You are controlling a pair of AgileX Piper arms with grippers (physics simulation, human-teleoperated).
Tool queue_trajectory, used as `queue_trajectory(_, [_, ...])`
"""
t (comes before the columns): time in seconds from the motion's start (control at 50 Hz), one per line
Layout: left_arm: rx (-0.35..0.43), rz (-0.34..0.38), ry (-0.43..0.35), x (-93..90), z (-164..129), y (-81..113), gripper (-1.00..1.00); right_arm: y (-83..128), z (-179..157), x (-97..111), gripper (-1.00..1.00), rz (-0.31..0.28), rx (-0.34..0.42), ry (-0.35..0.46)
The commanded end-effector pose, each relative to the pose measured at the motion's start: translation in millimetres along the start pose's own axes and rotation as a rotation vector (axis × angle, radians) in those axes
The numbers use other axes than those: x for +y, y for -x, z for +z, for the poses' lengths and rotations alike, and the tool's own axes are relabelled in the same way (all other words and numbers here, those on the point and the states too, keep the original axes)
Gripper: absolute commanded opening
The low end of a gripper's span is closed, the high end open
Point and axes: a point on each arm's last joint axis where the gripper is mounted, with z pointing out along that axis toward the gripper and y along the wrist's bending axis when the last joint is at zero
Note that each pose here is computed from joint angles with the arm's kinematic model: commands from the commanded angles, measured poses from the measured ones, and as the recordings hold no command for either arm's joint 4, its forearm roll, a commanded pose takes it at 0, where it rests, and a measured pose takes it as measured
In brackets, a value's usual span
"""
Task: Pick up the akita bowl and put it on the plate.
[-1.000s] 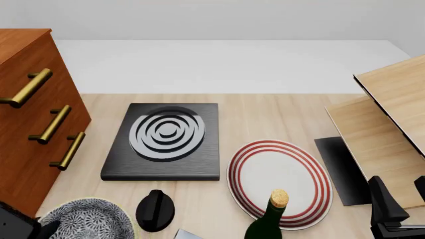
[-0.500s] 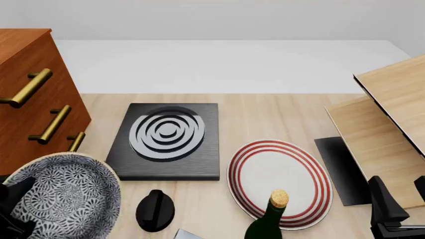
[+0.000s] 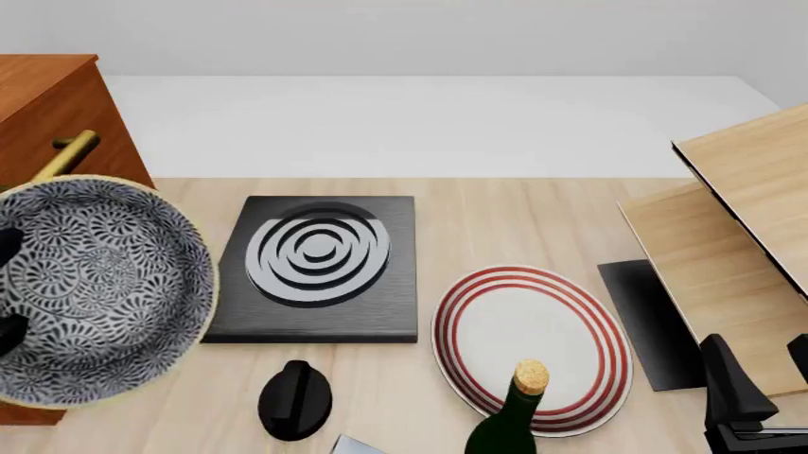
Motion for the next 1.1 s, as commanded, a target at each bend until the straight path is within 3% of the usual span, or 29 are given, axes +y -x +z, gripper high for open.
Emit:
queue_trajectory(0.02, [-0.123, -0.129, 0.037, 20.1, -1.4, 40.9, -1.0, 0.0, 0.0, 0.0, 1.0, 0.0, 0.0, 0.0])
queue_trajectory(0.04, [-0.127, -0.142, 0.031, 20.5, -0.5, 43.1, -1.0, 0.0, 0.0, 0.0, 1.0, 0.0, 0.0, 0.0])
queue_trajectory(0.06, [-0.138, -0.105, 0.037, 19.5, 2.4, 41.9, -1.0, 0.0, 0.0, 0.0, 1.0, 0.0, 0.0, 0.0])
queue_trajectory(0.1, [-0.155, -0.182, 0.022, 21.5, 2.7, 49.1, -1.0, 0.0, 0.0, 0.0, 1.0, 0.0, 0.0, 0.0])
queue_trajectory(0.12, [-0.16, -0.157, 0.023, 20.4, 6.8, 48.3, -1.0, 0.0, 0.0, 0.0, 1.0, 0.0, 0.0, 0.0])
queue_trajectory(0.16, [-0.175, -0.225, -0.004, 20.7, 7.8, 55.3, -1.0, 0.0, 0.0, 0.0, 1.0, 0.0, 0.0, 0.0])
queue_trajectory(0.18, [-0.185, -0.195, -0.003, 20.6, 8.5, 56.6, -1.0, 0.0, 0.0, 0.0, 1.0, 0.0, 0.0, 0.0])
queue_trajectory(0.34, [-0.219, -0.24, -0.063, 15.6, 18.9, 67.5, -1.0, 0.0, 0.0, 0.0, 1.0, 0.0, 0.0, 0.0])
queue_trajectory(0.36, [-0.227, -0.272, -0.072, 15.4, 19.0, 69.6, -1.0, 0.0, 0.0, 0.0, 1.0, 0.0, 0.0, 0.0])
queue_trajectory(0.4, [-0.226, -0.267, -0.091, 10.8, 29.6, 69.6, -1.0, 0.0, 0.0, 0.0, 1.0, 0.0, 0.0, 0.0])
queue_trajectory(0.42, [-0.227, -0.307, -0.118, 7.3, 33.9, 71.6, -1.0, 0.0, 0.0, 0.0, 1.0, 0.0, 0.0, 0.0])
queue_trajectory(0.46, [-0.229, -0.287, -0.122, 4.3, 40.3, 70.2, -1.0, 0.0, 0.0, 0.0, 1.0, 0.0, 0.0, 0.0])
queue_trajectory(0.48, [-0.225, -0.327, -0.149, -0.3, 45.8, 70.9, -1.0, 0.0, 0.0, 0.0, 1.0, 0.0, 0.0, 0.0])
queue_trajectory(0.52, [-0.225, -0.324, -0.16, -5.8, 56.1, 68.3, -1.0, 0.0, 0.0, 0.0, 1.0, 0.0, 0.0, 0.0])
queue_trajectory(0.54, [-0.222, -0.387, -0.189, -10.9, 60.7, 68.7, -1.0, 0.0, 0.0, 0.0, 1.0, 0.0, 0.0, 0.0])
queue_trajectory(0.76, [-0.268, -0.492, -0.27, -40.8, 91.8, 58.7, -1.0, 0.0, 0.0, 0.0, 1.0, 0.0, 0.0, 0.0])
queue_trajectory(1.1, [-0.249, -0.534, -0.373, -75.0, 117.8, 55.1, -1.0, 0.0, 0.0, 0.0, 1.0, 0.0, 0.0, 0.0])
